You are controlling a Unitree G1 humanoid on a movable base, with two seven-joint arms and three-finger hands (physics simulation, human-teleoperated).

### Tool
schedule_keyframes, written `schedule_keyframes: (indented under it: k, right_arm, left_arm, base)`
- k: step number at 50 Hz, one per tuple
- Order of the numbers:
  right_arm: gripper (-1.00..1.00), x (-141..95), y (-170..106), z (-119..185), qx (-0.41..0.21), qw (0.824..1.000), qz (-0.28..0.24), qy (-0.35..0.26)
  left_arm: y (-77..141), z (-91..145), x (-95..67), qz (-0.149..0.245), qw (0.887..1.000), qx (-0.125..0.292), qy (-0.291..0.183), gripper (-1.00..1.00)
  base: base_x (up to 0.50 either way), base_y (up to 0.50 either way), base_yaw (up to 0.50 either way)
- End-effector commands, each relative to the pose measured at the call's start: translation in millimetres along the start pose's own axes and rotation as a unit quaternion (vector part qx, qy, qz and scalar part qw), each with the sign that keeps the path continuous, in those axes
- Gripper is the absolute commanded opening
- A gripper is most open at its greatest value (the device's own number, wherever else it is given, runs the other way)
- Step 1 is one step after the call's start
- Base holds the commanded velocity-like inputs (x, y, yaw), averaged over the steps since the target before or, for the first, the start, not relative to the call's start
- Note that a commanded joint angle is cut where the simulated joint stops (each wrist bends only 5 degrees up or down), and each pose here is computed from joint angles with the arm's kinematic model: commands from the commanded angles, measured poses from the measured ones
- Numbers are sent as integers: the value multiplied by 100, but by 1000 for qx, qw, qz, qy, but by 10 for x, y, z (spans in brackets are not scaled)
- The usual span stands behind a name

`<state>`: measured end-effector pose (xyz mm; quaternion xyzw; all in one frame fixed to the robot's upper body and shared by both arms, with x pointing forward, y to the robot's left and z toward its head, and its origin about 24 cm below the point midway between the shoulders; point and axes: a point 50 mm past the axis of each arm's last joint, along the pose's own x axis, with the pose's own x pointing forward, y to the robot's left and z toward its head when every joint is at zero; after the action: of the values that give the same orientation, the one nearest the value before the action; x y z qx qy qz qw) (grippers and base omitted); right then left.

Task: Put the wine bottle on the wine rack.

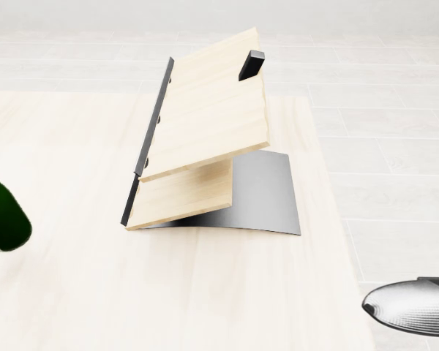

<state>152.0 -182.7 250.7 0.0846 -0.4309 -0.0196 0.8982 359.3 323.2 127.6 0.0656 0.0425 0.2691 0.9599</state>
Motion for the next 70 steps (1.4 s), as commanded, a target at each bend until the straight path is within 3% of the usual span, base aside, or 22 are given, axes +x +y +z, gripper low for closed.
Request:
schedule_keyframes:
  k: [1, 5, 10, 15, 19, 24, 35, 50, 58, 70]
  right_arm:
    - [100, 3, -12, 2, 3, 1000, -3, 4]
    - [100, 18, -30, 11, 11, 1000, -8, 11]
    - [100, 35, -57, 18, 22, 999, -17, 28]
    - [100, 35, -73, 13, 25, 999, -21, 43]
    - [100, 40, -85, 15, 27, 998, -24, 51]
    - [100, 40, -112, 23, 24, 998, -27, 59]
    - [100, 58, -168, 69, 12, 997, -14, 77]
    - [100, 71, -168, 80, 10, 994, 13, 111]
    - [100, 85, -152, 84, 16, 993, 22, 116]
    - [100, 106, -151, 105, 19, 992, 29, 120]
  left_arm:
    - [32, 308, -11, 32, 998, -3, -53, -100]
    - [45, 446, -33, 47, 995, 8, -85, -100]
    - [24, 626, -71, 39, 992, 3, -123, -100]
    - [30, 739, -95, 57, 987, 26, -150, -100]
    - [19, 885, -144, 48, 982, 11, -180, -100]
    - [7, 996, -182, 68, 974, 49, -210, -100]
    - [-65, 1102, -215, 28, 973, 25, -226, -100]
    - [-234, 1373, -319, 10, 959, 52, -280, -100]
    - [-370, 1507, -413, -23, 945, 85, -314, -100]
    - [-610, 1842, -597, -59, 915, 132, -377, -100]
  base:
    - [0, 0, 0]
    - [0, 0, 0]
    - [0, 0, 0]
    - [0, 0, 0]
    - [0, 0, 0]
    - [0, 0, 0]
    - [0, 0, 0]
    - [0, 0, 0]
    - [0, 0, 0]
    - [0, 0, 0]
